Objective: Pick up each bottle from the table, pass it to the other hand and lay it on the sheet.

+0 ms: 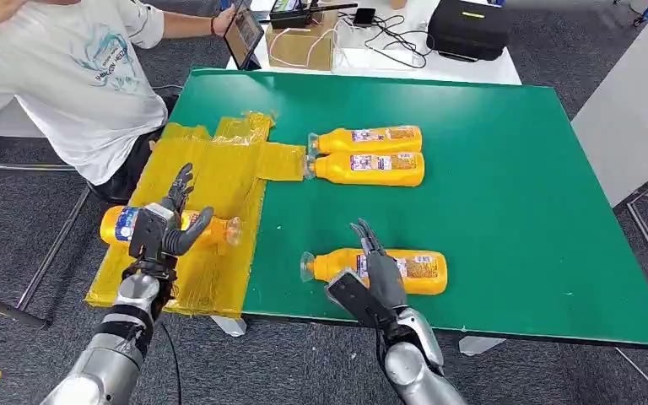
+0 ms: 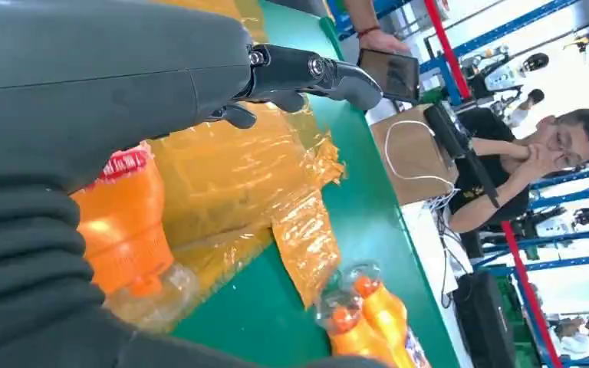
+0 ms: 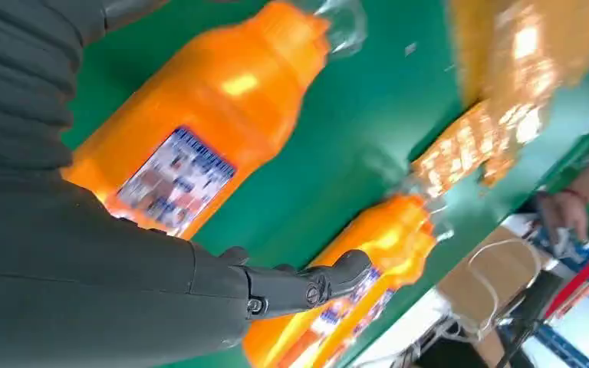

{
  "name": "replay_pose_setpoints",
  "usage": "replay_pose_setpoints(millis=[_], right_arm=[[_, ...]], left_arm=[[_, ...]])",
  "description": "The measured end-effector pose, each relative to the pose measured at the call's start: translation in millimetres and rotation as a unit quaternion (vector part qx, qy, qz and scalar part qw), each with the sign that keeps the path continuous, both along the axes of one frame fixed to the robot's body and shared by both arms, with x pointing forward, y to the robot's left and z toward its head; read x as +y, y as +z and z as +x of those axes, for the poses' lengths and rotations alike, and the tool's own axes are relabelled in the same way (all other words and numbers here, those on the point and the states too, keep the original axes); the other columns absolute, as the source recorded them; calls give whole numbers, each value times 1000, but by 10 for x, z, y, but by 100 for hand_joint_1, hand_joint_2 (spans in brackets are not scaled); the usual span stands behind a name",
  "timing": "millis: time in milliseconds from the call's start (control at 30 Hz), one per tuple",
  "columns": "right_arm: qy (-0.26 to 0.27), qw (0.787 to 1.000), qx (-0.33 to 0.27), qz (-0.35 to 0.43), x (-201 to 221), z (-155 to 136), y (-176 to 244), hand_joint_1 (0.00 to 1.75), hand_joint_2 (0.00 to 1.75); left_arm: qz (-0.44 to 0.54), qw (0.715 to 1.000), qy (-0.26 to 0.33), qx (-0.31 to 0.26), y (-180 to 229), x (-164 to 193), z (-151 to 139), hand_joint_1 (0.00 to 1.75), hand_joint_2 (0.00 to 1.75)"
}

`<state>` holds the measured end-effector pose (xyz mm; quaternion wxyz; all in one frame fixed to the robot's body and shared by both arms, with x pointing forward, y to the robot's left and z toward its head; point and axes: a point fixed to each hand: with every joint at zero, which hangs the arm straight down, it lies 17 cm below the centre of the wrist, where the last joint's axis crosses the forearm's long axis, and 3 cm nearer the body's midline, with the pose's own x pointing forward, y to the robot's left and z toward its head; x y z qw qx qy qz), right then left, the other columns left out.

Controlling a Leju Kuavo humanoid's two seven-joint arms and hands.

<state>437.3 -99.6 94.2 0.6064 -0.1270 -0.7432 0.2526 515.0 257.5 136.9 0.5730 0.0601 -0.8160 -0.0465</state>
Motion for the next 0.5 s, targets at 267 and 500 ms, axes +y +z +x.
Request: replay_pose_setpoints(millis=[267,500], right_arm=[[-30,995,4,-93,-280,28,-157,0,175],[-50,990,14,-134,-583,76,-270,0,175]], left_arm=[[-40,999,-28,-6,142,-178,-75,0,175],[-56,998,-38,1,140,-218,-105,0,175]])
